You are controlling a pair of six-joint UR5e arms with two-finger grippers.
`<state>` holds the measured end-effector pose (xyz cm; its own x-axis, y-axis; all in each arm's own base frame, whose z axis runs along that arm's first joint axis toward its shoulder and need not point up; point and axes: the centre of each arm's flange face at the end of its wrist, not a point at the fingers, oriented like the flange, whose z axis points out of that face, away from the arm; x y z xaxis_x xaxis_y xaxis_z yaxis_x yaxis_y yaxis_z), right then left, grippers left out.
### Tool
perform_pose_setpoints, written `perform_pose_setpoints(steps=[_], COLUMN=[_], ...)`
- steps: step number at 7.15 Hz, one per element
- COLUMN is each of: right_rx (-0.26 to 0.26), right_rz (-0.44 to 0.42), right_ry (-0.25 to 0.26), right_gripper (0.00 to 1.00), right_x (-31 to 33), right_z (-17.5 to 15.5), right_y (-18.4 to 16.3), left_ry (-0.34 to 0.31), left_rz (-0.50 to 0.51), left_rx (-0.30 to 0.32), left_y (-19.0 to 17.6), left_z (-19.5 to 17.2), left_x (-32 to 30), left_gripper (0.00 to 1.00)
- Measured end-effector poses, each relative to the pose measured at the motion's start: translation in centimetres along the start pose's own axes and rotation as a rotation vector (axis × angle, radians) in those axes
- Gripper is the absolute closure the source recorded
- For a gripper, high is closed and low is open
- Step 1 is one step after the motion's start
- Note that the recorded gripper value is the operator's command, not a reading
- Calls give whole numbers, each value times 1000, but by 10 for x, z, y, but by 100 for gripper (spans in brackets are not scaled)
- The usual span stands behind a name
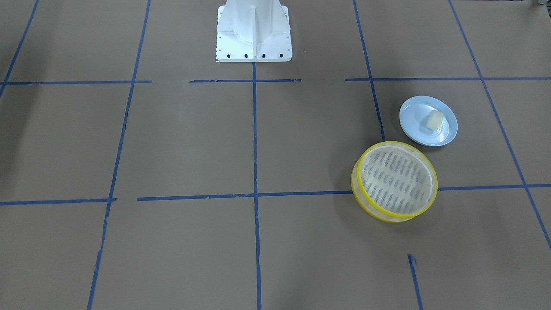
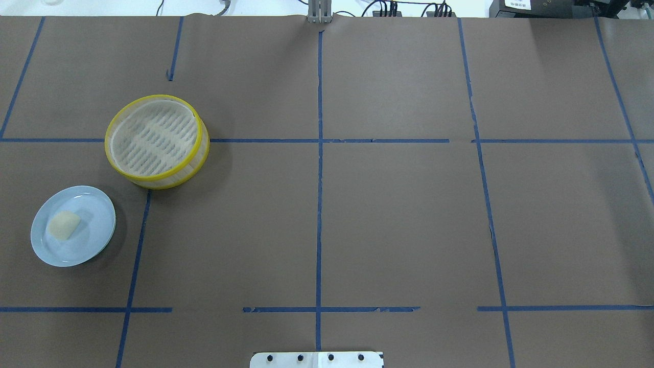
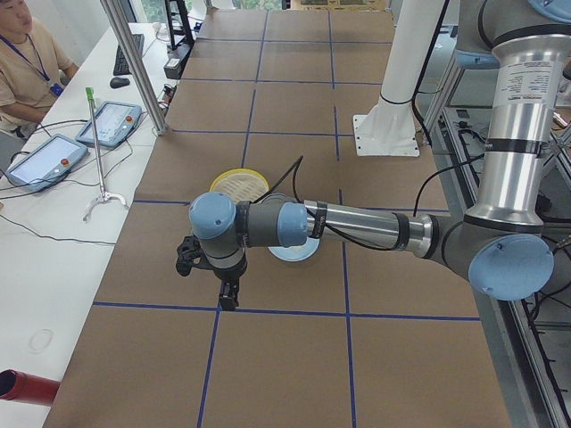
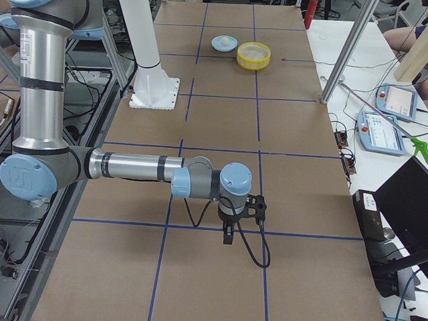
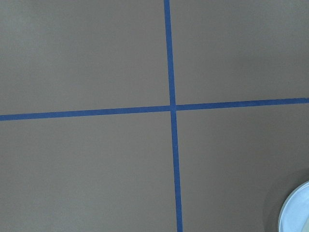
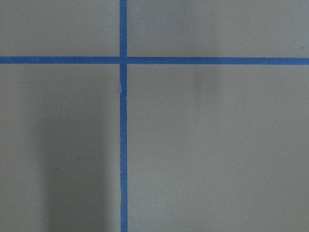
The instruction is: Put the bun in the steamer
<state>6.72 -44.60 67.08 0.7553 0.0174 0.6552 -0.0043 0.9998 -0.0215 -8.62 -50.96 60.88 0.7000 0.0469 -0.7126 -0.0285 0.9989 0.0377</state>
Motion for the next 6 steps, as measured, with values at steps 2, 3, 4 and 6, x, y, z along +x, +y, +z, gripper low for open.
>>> perform_pose_setpoints(steps=[2, 3, 4, 6], right_rx=[0, 0, 0, 0], right_rz=[0, 0, 0, 0], right_ry=[0, 0, 0, 0], right_gripper=[0, 0, 0, 0], right_x=[0, 0, 0, 0], right_z=[0, 0, 0, 0], right_y=[0, 0, 0, 0], left_ry=[3, 6, 16, 70], left_rz=[14, 48, 51, 7], left_rx=[17, 55, 89, 121], left_y=[1, -6, -17, -30], left_z=[-1, 1, 14, 58], left_x=[1, 10, 38, 118], left_gripper=[0, 0, 0, 0])
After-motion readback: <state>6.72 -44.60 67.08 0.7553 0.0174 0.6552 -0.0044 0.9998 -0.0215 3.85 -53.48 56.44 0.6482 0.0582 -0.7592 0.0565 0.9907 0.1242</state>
